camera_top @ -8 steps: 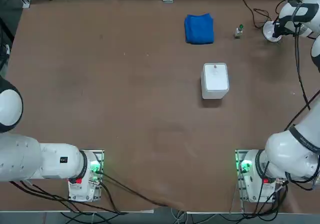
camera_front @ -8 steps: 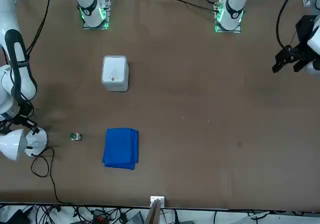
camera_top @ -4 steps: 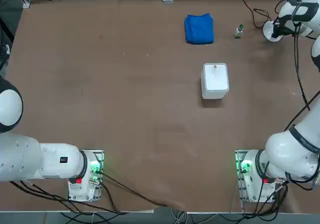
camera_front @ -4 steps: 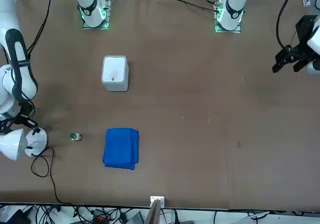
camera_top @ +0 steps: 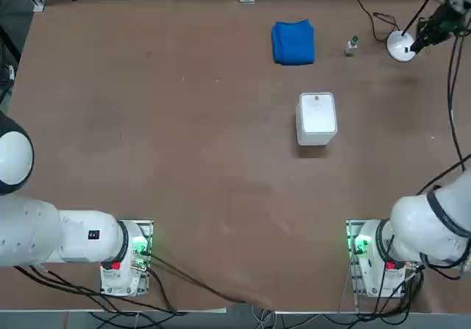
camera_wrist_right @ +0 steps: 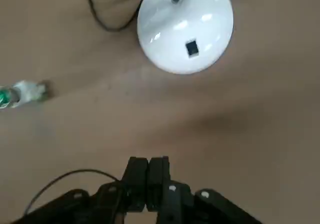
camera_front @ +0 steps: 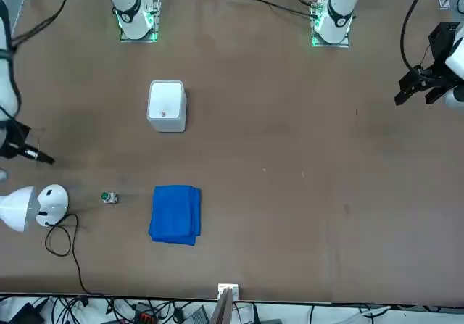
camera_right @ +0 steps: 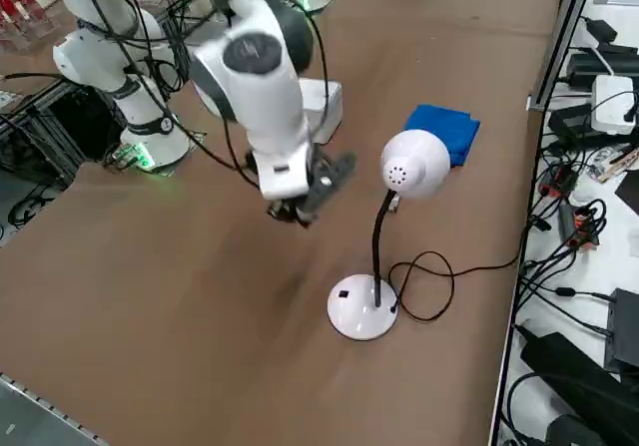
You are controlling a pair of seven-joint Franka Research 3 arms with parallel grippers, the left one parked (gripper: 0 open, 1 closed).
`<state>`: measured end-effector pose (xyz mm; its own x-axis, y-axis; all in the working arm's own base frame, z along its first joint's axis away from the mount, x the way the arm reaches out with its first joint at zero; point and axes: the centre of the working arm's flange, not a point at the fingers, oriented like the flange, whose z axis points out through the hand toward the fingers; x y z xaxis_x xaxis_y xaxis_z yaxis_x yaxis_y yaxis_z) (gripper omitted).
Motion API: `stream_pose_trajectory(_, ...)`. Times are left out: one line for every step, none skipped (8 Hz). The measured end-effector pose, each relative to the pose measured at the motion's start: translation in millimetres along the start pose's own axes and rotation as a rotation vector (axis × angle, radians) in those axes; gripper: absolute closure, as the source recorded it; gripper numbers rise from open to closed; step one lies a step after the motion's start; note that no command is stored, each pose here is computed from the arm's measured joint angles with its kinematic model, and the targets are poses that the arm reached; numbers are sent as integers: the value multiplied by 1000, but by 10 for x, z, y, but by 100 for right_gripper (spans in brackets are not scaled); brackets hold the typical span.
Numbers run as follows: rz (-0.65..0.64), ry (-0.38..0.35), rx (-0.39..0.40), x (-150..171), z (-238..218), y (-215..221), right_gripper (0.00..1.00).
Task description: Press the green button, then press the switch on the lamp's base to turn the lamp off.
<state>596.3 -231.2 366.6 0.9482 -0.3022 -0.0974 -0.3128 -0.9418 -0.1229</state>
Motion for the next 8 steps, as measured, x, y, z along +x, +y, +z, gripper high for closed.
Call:
stream_pose_trajectory(17,-54,13,-182,-254,-56,90)
stream_pose_trajectory(31,-95,22,-344,-468,-137,85)
stream_pose_trajectory(29,-107,26,-469,-679,-271,69)
stream_pose_trajectory(3,-94,24,-570,-906,-487,52)
stream_pose_trajectory(-48,-61,16,-658,-1148,-808,34)
stream_pose_trajectory(-135,-24,-27,-767,-1374,-1268,16)
stream_pose_trajectory(-243,11,-103,-898,-1542,-1818,1)
stream_pose_trajectory(-333,46,-157,-1044,-1669,-2351,0)
